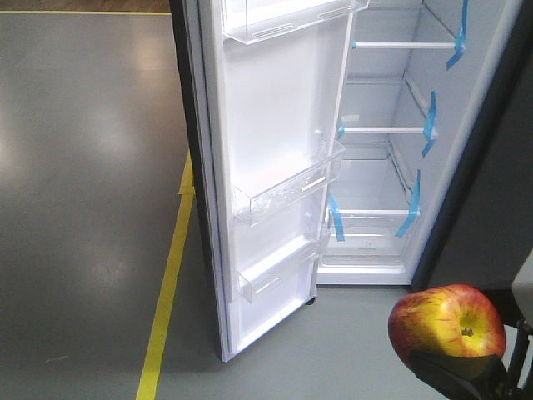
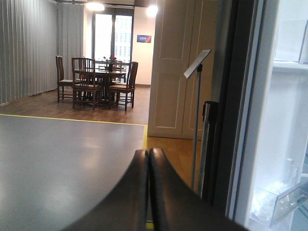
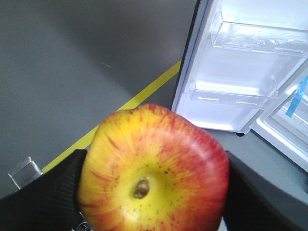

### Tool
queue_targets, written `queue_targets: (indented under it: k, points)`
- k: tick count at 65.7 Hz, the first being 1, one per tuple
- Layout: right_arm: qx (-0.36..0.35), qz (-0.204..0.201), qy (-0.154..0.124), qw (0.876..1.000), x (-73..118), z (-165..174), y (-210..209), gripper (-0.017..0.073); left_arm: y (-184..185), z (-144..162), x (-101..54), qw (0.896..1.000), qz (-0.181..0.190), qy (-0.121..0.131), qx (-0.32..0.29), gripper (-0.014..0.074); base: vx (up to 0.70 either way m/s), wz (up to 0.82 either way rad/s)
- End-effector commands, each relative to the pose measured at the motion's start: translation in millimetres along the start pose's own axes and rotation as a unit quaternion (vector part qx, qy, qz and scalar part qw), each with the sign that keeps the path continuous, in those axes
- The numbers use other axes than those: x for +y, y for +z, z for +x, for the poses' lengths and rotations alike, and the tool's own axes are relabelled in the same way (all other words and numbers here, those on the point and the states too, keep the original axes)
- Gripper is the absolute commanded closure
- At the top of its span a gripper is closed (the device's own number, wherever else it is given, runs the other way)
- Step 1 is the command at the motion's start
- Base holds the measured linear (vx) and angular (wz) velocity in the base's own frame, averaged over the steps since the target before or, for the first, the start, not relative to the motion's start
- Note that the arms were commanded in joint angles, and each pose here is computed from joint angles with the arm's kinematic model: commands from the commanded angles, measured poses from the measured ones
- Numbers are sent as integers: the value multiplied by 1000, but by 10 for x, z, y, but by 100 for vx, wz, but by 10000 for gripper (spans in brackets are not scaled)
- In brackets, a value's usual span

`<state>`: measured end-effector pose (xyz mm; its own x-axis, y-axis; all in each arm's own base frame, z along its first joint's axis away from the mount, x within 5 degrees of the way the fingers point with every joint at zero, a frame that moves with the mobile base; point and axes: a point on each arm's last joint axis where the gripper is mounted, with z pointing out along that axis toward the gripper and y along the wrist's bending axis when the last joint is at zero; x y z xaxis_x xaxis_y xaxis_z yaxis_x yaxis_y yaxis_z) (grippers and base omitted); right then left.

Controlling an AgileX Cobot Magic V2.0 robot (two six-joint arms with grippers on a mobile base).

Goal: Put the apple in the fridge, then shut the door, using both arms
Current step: 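Approach the open fridge door bins with the apple held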

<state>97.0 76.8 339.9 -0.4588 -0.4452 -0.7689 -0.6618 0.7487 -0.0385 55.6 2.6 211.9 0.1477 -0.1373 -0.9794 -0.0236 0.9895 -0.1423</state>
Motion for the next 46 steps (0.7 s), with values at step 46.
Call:
queue_targets:
  k: [46]
  points:
    - [-49, 4, -4, 999, -7, -127, -74, 376, -12, 22, 6, 1000, 3, -5, -29, 599, 8, 1]
